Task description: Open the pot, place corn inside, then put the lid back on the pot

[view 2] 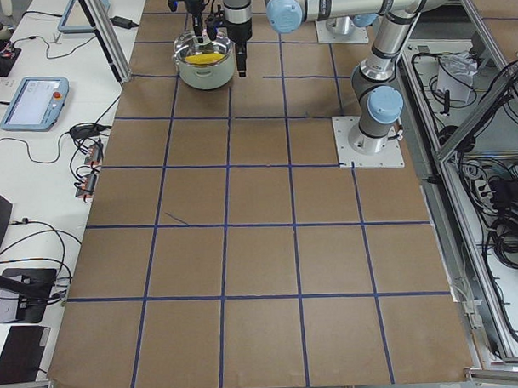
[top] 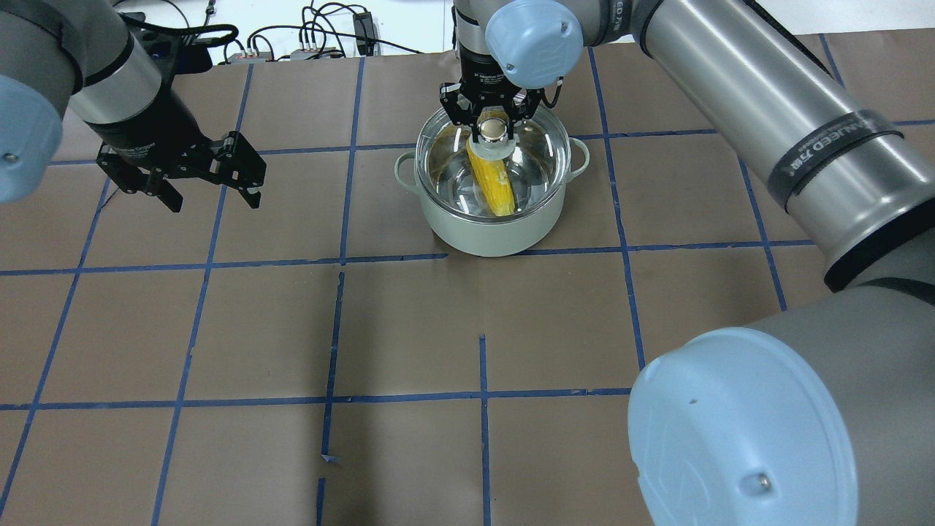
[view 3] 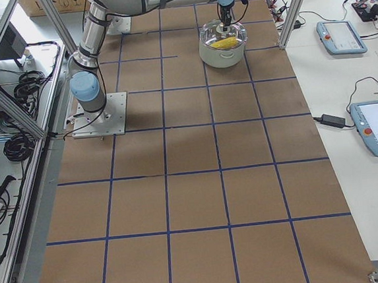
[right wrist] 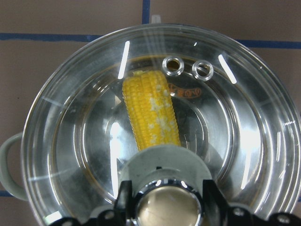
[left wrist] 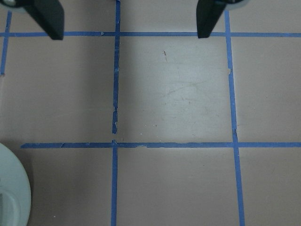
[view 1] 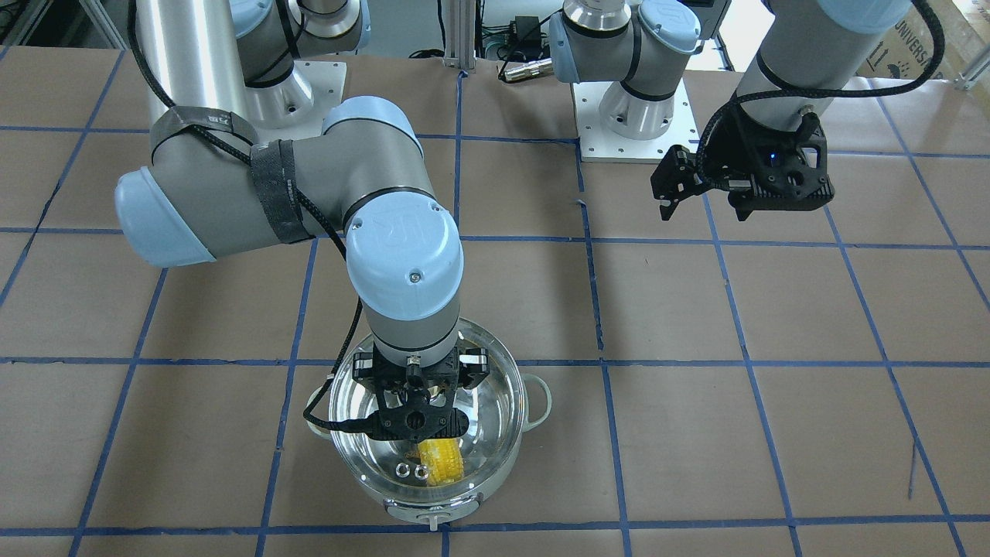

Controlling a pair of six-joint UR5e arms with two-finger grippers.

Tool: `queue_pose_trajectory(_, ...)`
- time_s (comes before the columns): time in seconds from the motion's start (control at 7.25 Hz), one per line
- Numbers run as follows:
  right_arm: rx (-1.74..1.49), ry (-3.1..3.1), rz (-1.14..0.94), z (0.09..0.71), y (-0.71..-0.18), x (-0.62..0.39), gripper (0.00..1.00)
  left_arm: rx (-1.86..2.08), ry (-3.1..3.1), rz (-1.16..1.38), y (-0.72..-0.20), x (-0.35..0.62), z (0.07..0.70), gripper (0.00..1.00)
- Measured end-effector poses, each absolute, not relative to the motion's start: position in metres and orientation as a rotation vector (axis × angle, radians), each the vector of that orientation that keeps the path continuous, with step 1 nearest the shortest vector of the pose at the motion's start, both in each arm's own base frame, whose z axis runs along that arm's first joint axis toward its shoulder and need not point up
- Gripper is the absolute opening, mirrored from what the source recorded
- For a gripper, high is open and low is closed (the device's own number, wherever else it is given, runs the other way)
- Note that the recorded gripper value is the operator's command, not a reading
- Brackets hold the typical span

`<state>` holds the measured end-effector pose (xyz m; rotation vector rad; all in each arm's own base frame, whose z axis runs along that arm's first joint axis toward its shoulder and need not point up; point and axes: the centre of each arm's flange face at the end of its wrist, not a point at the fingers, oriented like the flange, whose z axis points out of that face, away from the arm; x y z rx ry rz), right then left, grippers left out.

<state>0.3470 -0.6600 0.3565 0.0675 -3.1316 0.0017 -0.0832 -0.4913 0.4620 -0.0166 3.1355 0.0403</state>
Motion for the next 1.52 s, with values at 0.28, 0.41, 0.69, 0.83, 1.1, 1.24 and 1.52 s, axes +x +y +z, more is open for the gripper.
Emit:
queue_pose_trajectory(0.28, 0.069, -3.131, -0.001, 0.355, -0.660, 0.348, 0.89, -0.013, 3.135, 0.039, -0.491, -0.083, 0.462, 1.00)
queue_pose_trajectory(0.41, 0.069, -3.133, 0.007, 0.357, -0.662, 0.347, 0.89, -0.010, 3.136, 0.038, -0.491, -0.083, 0.462, 1.00)
queue_pose_trajectory(0.69, 0.109, -3.145, 0.059, 0.371, -0.679, 0.322, 0.82, -0.005, 3.136, 0.041, -0.493, -0.083, 0.460, 1.00)
queue_pose_trajectory(0.83, 0.113, -3.159, 0.087, 0.382, -0.693, 0.296, 0.84, -0.004, 3.136, 0.043, -0.493, -0.082, 0.460, 1.00)
queue_pose_trajectory(1.1, 0.147, -3.162, 0.091, 0.405, -0.713, 0.218, 1.00, -0.004, 3.136, 0.045, -0.493, -0.082, 0.459, 1.00)
queue_pose_trajectory(1.24, 0.186, -3.155, 0.055, 0.424, -0.707, 0.176, 1.00, -0.004, 3.136, 0.046, -0.493, -0.082, 0.459, 1.00)
queue_pose_trajectory(1.52, 0.237, -3.150, -0.121, 0.460, -0.657, 0.125, 1.00, -0.004, 3.135, 0.041, -0.492, -0.082, 0.461, 1.00)
